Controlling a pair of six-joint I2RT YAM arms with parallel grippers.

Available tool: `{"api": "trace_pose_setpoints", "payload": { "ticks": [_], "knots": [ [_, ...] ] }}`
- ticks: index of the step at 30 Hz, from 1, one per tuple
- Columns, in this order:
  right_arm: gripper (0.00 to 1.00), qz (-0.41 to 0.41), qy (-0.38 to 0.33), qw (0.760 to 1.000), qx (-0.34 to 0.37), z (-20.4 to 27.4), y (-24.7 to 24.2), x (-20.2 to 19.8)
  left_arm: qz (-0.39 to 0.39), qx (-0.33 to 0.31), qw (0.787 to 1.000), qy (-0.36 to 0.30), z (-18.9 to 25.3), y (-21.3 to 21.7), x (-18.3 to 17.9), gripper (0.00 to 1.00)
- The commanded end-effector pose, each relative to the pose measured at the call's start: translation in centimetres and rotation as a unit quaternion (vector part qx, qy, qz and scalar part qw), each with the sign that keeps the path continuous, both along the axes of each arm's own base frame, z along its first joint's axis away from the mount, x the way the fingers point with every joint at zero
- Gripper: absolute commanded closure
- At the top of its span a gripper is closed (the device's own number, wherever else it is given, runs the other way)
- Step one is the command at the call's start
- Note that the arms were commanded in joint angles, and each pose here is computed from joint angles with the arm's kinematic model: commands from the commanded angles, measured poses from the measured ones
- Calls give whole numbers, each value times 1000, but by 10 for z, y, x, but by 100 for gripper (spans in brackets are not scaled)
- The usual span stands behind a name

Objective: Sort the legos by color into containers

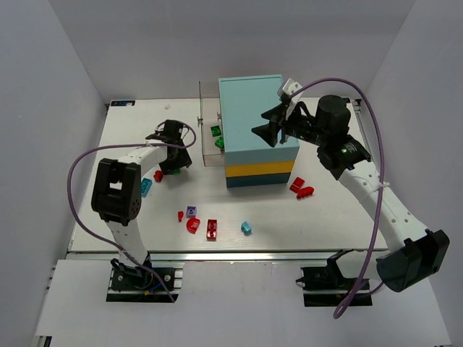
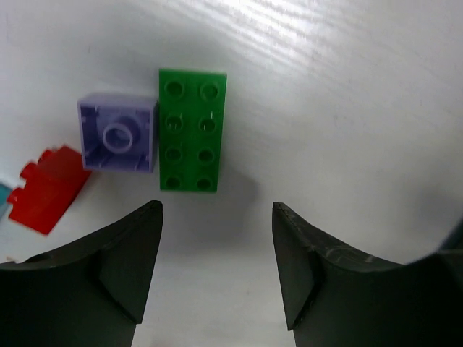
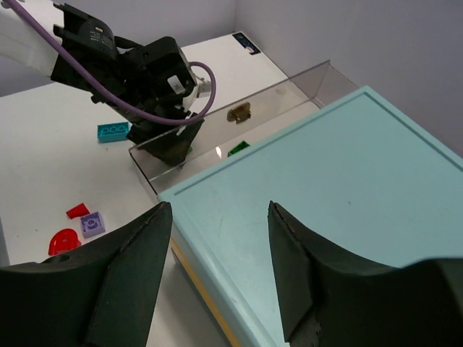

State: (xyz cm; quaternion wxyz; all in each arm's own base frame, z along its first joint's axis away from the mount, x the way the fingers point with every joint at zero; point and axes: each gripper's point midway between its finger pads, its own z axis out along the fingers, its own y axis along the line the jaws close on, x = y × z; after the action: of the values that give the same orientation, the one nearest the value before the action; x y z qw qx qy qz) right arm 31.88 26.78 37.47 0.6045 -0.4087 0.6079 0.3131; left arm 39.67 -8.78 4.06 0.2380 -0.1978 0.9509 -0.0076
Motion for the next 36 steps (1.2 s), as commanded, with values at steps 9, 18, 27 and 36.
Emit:
{"api": "trace_pose_setpoints", "payload": {
  "ticks": [9,18,27,36],
  "knots": [
    [38,-41,21,999,12,-6,-30,9,-8,69,997,31,-17,18,13,28],
    [38,-45,31,998,12,-6,-39,10,-17,66,997,35,-26,16,28,53],
    [39,-58,30,998,7,-10,-50,10,-34,16,999,-8,5,0,28,83],
    [70,-17,17,1000,6,-15,-47,-8,-14,-39,982,-187,150,-7,45,88]
  ]
}}
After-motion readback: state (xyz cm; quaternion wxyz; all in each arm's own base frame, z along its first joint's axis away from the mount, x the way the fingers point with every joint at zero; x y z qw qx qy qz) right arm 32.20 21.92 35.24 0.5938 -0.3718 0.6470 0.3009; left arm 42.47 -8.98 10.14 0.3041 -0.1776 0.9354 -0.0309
